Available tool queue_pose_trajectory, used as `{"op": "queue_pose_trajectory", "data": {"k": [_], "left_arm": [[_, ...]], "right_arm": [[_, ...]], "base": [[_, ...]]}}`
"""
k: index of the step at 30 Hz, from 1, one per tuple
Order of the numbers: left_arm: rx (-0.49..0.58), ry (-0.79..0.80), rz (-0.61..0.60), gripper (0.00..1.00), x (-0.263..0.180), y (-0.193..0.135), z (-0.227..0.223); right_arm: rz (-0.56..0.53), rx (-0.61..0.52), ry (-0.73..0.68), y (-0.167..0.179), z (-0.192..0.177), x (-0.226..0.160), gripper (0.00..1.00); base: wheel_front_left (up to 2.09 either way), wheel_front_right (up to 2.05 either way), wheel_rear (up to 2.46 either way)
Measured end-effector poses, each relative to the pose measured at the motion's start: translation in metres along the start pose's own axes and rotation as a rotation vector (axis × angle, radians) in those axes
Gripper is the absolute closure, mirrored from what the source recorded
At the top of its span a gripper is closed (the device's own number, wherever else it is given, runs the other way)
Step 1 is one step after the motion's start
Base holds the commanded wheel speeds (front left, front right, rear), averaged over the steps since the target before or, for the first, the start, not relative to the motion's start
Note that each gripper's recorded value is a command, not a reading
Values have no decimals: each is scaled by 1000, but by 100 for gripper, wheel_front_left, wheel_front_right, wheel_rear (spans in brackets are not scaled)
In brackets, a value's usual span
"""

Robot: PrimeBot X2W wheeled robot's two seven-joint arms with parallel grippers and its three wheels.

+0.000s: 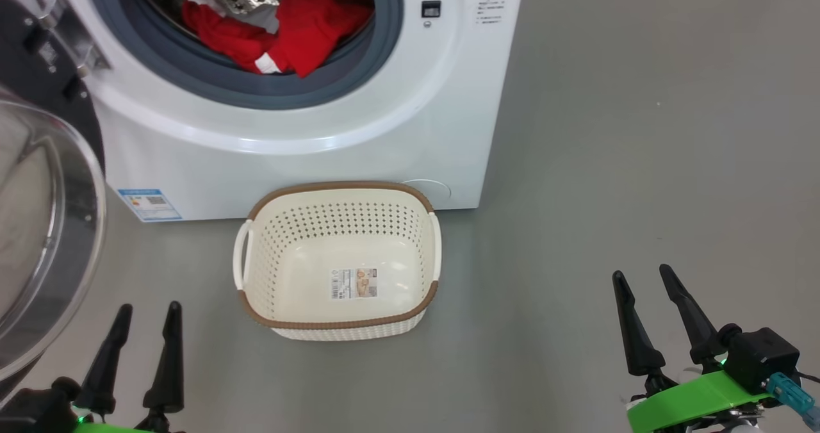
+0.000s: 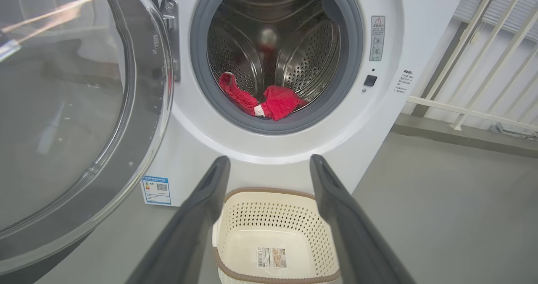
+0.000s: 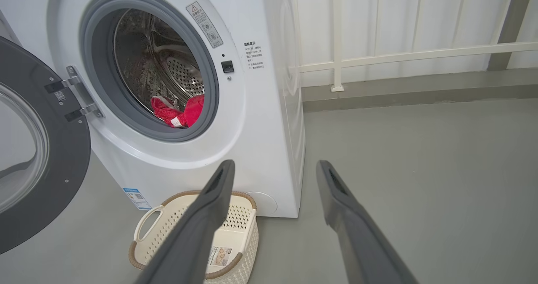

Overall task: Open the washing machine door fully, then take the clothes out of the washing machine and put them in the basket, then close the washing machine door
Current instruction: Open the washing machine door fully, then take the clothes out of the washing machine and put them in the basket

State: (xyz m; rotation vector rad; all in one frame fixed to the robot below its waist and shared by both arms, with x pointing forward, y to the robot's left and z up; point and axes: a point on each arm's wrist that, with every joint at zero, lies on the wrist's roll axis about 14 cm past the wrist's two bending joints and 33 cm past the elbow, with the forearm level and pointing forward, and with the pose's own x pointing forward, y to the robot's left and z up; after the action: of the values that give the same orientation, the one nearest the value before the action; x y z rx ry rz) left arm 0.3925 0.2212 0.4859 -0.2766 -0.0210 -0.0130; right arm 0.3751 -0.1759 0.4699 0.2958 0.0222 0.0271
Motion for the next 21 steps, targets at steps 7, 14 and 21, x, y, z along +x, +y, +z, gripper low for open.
{"op": "queue_pose_trajectory", "data": {"k": [7,14,21], "left_arm": [[1,33,-80,0,5,-23,-11],[-4,51,-115,0,8,-35,-18],[-2,53,-116,0,9,-34,-18]], "right_arm": [[-61,13,-24,-18,8,-8,0],[-95,20,-16,-28,5,-14,0],[-97,22,-15,-28,4,-13,0]], "base": [[0,0,0],[0,0,0],[0,0,0]]}}
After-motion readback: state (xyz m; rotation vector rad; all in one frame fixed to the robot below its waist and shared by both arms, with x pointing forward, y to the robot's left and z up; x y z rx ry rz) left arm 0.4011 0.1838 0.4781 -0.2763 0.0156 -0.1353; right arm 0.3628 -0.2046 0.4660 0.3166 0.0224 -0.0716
